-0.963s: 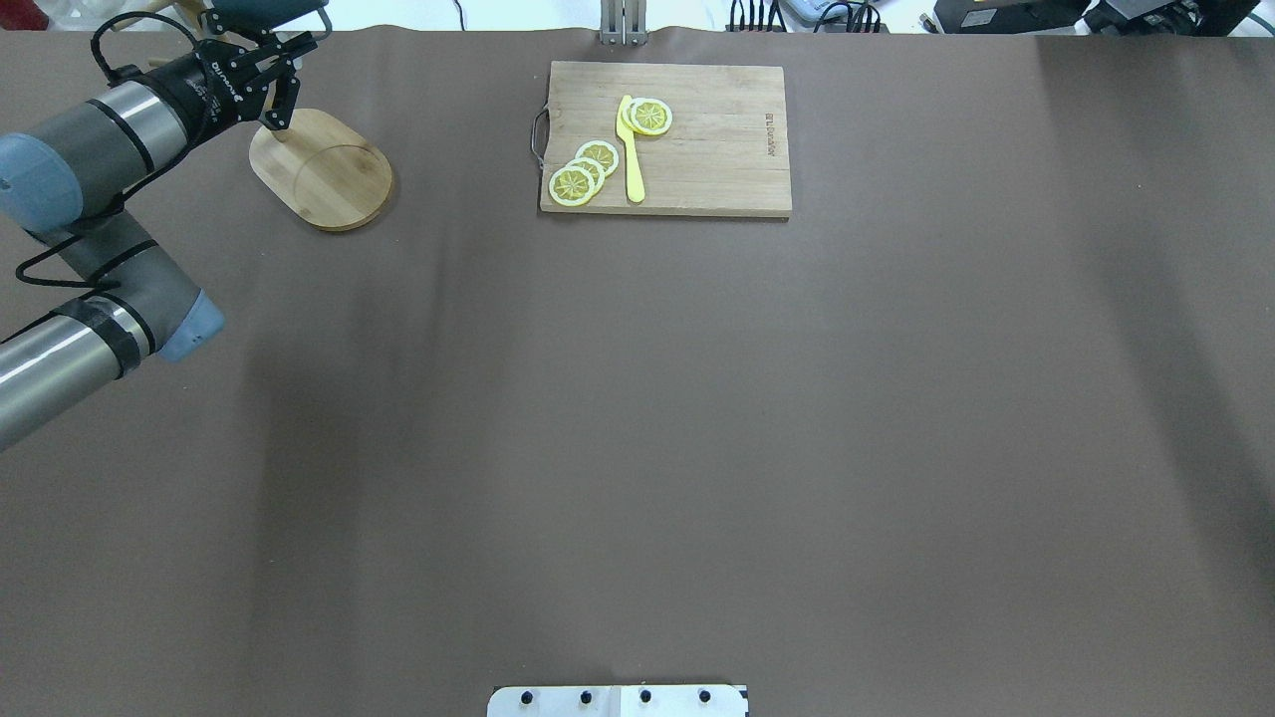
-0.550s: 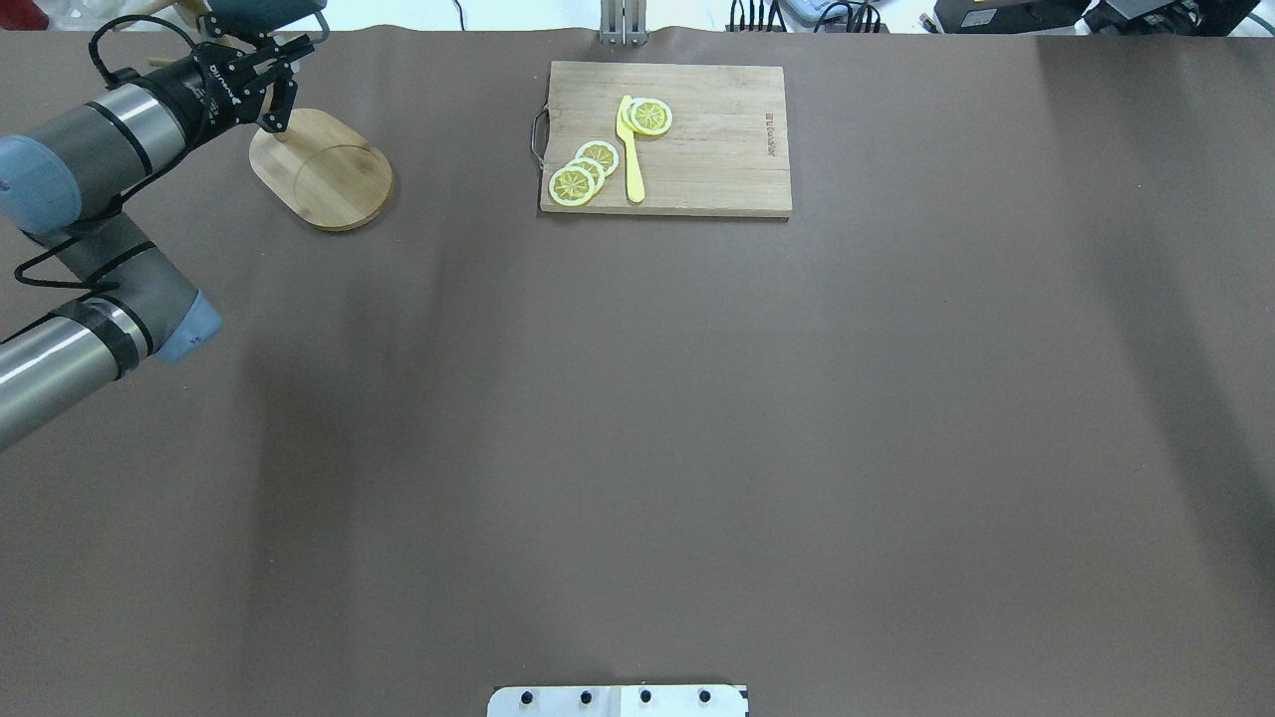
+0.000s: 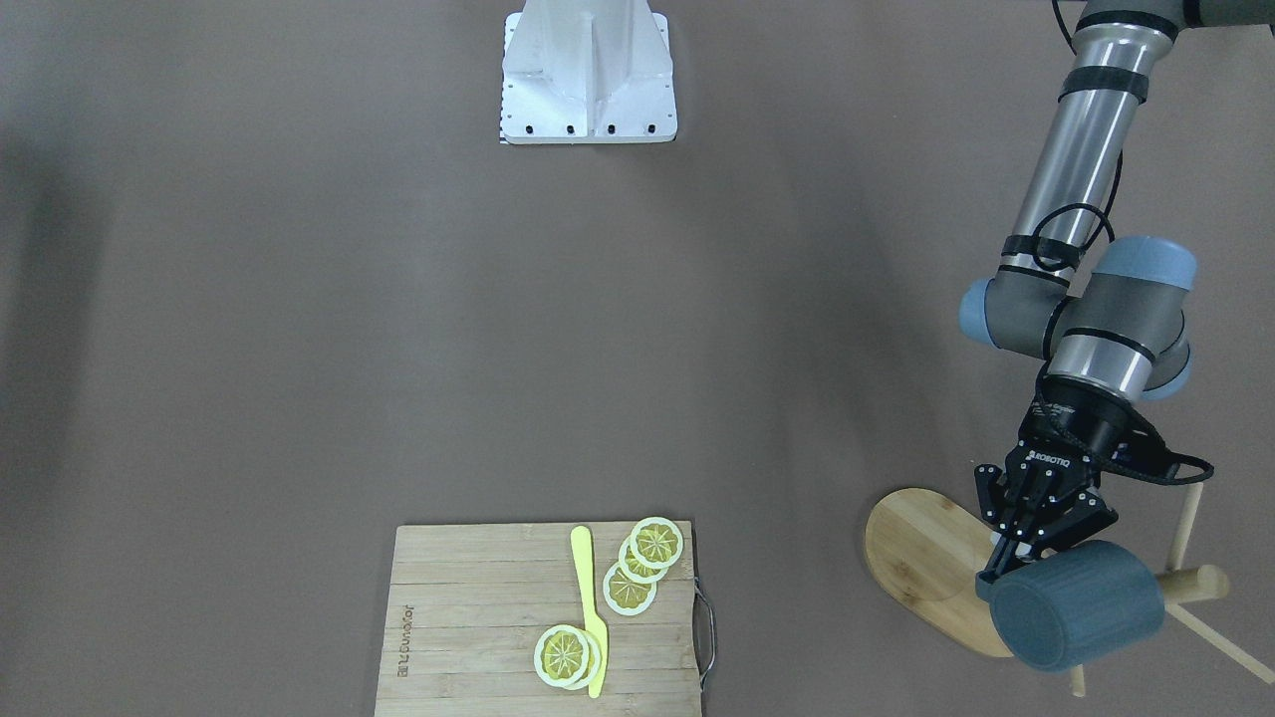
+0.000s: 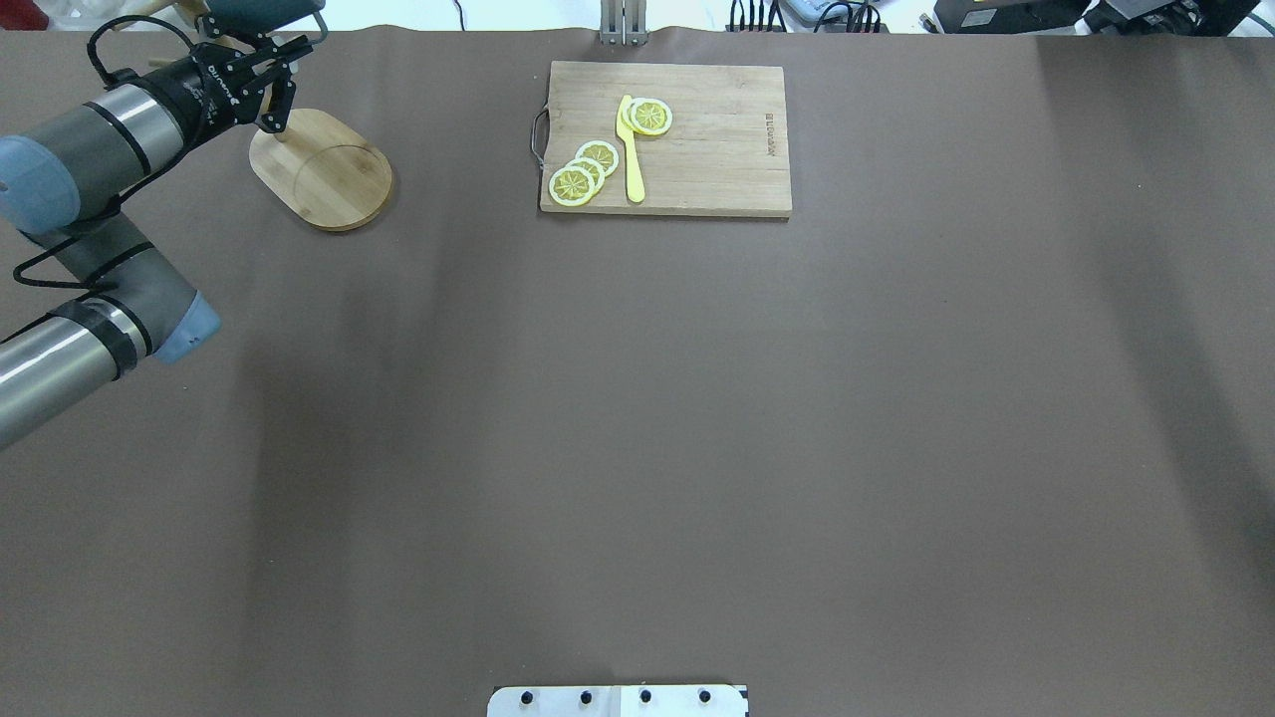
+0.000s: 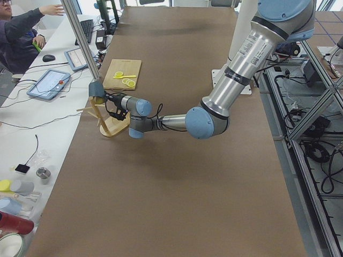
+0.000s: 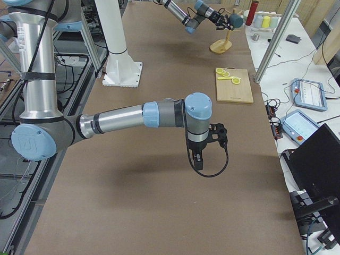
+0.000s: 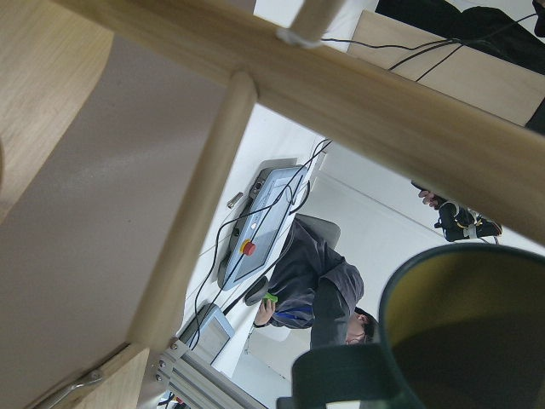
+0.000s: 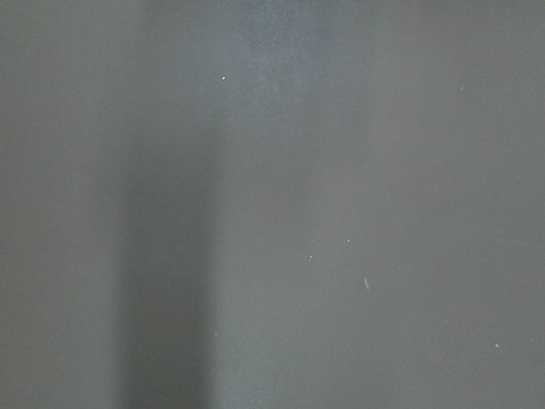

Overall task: Hang cup on storage rack
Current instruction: 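Lower the mug handle onto the stand's peg with the left gripper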

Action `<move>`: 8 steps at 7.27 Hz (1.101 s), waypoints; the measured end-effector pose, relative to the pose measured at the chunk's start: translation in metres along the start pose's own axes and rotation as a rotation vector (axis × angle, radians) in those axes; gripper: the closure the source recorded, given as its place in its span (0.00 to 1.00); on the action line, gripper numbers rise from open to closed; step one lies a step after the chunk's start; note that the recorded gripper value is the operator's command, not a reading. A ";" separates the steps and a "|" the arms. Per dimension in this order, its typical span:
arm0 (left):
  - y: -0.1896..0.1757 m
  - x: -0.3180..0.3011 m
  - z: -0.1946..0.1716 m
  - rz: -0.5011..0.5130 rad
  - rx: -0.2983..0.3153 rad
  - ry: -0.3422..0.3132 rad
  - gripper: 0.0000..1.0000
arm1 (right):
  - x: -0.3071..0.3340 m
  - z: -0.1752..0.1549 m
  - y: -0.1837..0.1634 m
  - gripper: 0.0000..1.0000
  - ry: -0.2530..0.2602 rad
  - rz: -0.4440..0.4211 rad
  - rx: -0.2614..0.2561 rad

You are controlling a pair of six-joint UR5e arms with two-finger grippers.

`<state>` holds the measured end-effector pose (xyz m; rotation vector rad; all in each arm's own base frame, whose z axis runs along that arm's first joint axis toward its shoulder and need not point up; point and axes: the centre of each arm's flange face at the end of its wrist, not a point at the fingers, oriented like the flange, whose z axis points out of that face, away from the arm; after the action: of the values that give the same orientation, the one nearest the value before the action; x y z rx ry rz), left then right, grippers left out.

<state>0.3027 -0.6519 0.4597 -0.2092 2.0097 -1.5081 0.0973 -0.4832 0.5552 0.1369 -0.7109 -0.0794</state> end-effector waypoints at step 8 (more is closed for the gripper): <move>-0.007 -0.004 -0.011 -0.011 -0.023 -0.005 1.00 | -0.003 -0.004 -0.006 0.00 0.001 0.004 0.009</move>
<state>0.2980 -0.6438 0.4692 -0.2340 2.0259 -1.4898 0.0974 -0.4882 0.5489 0.1444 -0.7109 -0.0723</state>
